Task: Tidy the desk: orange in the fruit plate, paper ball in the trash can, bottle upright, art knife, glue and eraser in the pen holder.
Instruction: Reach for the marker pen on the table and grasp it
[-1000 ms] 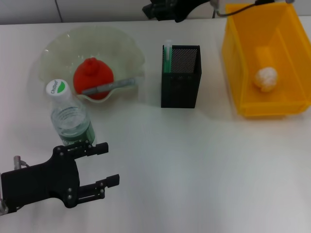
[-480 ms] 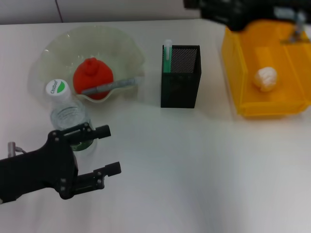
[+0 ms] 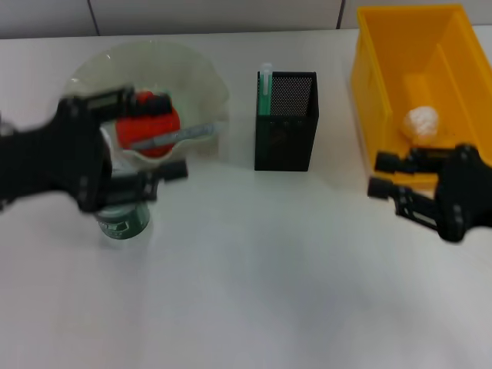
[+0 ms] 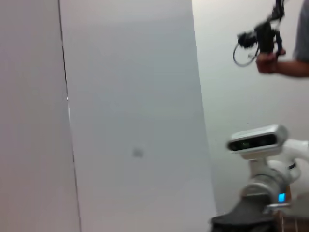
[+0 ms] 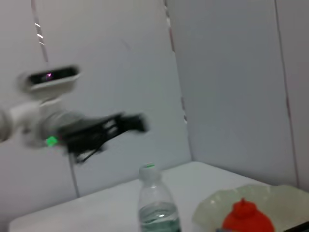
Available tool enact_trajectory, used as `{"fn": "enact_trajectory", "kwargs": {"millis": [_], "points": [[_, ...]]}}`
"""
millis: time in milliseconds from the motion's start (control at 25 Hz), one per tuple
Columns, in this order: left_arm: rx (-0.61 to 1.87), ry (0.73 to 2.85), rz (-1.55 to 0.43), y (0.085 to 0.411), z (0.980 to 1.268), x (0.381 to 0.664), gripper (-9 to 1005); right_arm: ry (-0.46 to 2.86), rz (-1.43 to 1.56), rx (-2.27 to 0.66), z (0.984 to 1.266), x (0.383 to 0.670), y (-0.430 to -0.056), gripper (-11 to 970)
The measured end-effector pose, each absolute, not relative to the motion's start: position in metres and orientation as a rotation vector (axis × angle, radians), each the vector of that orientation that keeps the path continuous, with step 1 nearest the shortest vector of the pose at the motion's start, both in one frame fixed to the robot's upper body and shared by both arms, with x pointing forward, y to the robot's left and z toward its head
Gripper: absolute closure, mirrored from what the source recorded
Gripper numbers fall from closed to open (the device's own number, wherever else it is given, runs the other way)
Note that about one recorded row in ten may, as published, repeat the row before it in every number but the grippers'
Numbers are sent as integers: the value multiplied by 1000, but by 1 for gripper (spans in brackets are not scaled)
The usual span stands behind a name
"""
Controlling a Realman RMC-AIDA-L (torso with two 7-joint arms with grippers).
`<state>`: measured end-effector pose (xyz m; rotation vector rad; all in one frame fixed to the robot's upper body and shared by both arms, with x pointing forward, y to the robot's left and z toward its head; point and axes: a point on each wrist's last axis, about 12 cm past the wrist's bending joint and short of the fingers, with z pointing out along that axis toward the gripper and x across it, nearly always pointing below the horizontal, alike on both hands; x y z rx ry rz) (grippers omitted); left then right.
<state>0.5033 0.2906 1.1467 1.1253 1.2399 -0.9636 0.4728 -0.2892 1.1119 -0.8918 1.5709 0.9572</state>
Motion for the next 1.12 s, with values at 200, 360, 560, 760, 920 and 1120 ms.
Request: {"fn": "enact_trajectory", "kwargs": {"millis": [200, 360, 560, 760, 920, 1120], "points": [[1242, 1337, -847, 280, 1184, 535, 273, 1497, 991, -872, 1083, 449, -302, 621], [1424, 1520, -630, 258, 1224, 564, 273, 1529, 986, -847, 1073, 439, -310, 617], [1545, 1658, -469, 231, 1240, 584, 273, 1557, 993, -825, 1068, 436, -311, 616], [1665, 1811, -188, 184, 1218, 603, 274, 1567, 1004, -814, 1065, 436, -311, 616], [1681, 1872, -186, 178, 1204, 606, 274, 1573, 1004, -809, 1064, 437, -310, 617], [1674, 1895, -187, 172, 1194, 611, 274, 1584, 1009, -809, 1064, 439, -311, 617]]}}
